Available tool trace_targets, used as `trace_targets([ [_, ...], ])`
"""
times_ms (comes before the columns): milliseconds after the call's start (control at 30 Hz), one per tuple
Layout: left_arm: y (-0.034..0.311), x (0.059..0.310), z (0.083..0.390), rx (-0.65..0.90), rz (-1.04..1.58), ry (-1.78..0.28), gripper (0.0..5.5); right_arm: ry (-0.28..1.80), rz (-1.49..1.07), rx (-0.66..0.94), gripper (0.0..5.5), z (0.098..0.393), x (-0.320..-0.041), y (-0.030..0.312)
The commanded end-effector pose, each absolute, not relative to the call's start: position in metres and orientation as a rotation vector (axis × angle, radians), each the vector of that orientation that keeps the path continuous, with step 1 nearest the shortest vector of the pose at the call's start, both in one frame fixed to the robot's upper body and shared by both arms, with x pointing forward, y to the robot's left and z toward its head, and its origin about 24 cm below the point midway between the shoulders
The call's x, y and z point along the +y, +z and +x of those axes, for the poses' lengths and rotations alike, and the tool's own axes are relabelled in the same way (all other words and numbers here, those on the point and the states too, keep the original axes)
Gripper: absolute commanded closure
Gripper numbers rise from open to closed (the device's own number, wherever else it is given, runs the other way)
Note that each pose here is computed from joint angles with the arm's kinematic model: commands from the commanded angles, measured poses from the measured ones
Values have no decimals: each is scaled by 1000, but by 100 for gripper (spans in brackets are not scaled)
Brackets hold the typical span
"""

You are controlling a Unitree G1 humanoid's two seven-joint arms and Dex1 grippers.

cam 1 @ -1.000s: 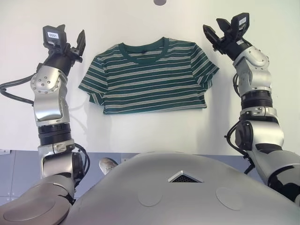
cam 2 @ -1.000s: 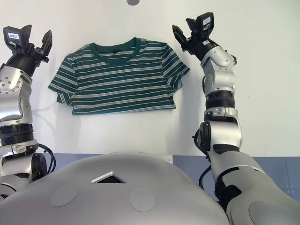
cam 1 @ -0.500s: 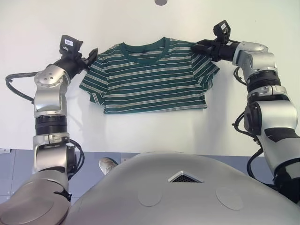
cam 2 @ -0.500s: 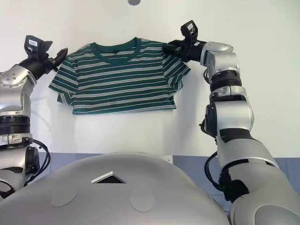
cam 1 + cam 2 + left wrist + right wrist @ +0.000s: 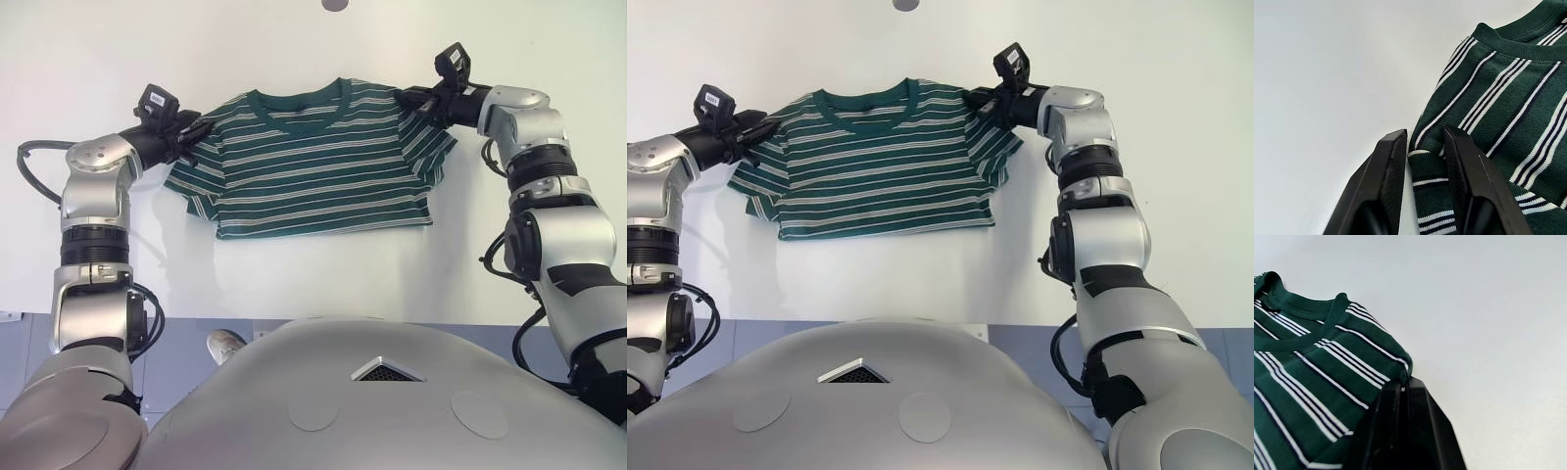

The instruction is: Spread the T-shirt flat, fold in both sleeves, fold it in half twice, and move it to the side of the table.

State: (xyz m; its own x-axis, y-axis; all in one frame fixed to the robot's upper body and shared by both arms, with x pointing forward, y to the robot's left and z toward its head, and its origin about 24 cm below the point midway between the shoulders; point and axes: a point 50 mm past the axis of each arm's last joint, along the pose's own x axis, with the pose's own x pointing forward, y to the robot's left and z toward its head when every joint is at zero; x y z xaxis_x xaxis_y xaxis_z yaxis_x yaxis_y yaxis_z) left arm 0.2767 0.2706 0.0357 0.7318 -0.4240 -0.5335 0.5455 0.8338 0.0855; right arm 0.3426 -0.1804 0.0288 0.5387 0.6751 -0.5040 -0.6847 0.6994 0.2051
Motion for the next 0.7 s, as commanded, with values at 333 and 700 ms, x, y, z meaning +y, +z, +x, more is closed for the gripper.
trace_targets([
  [333, 84, 263, 280, 307, 120, -539, 549, 836, -151, 382, 550, 350, -189, 73],
  [700, 216, 268, 232, -295, -90, -595, 549, 943, -12, -186, 550, 297, -223, 232],
])
